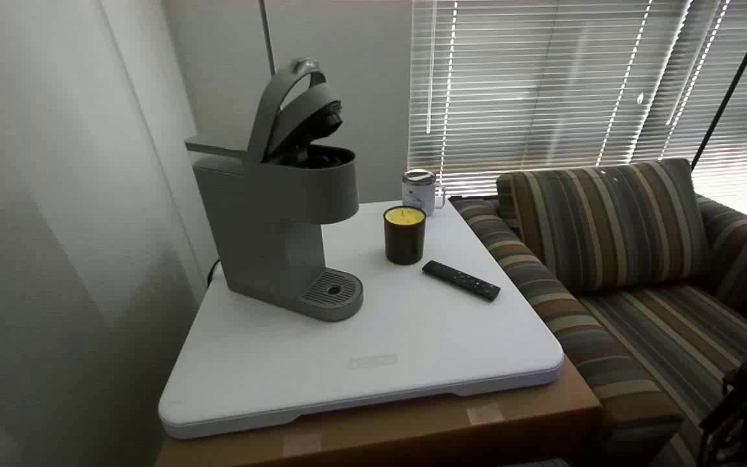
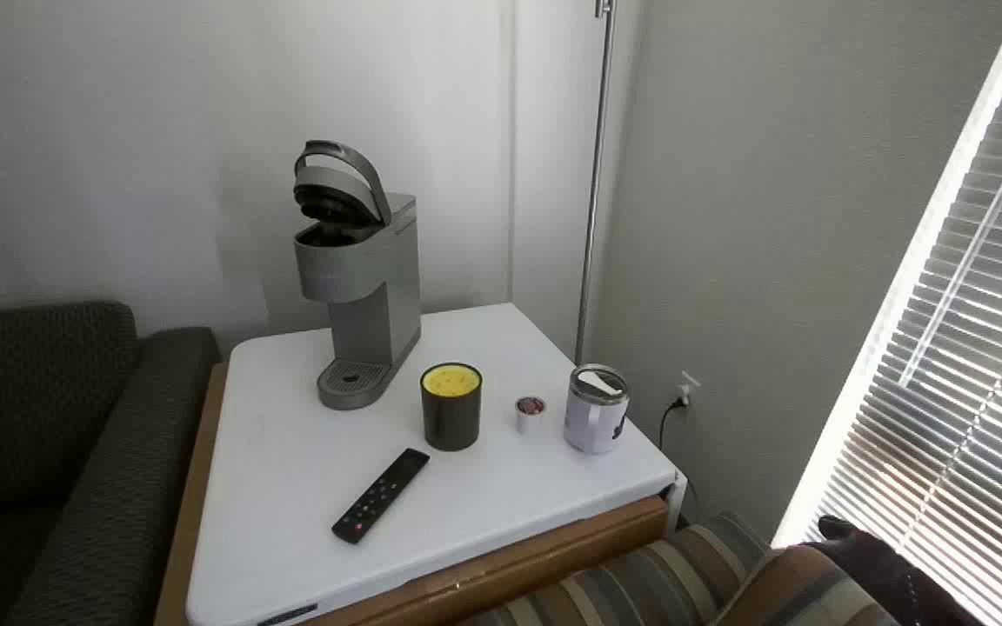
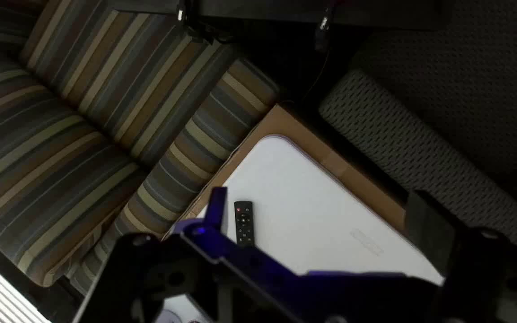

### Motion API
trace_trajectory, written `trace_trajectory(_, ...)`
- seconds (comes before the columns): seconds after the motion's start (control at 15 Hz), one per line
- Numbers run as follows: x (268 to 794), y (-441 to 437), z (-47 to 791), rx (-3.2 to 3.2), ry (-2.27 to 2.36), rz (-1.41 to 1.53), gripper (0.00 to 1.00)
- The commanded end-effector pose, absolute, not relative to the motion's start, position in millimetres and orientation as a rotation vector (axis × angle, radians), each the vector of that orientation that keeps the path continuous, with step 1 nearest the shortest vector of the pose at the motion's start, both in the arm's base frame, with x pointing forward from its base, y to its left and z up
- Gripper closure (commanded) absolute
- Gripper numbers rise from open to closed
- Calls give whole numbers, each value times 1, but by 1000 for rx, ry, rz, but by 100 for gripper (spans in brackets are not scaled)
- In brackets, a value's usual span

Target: Close the lid of the coffee maker

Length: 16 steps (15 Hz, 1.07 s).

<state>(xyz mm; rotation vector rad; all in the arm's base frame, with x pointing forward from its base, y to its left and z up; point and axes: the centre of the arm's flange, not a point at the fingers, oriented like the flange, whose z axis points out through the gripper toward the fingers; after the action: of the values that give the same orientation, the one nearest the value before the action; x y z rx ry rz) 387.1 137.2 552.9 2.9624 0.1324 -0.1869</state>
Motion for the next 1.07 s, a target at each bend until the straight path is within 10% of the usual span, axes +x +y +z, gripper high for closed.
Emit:
trace_trajectory(0.0, 387, 137, 553, 2962, 132, -187, 0)
trace_trajectory(1.0, 518, 143, 550, 3013, 258, -250, 0)
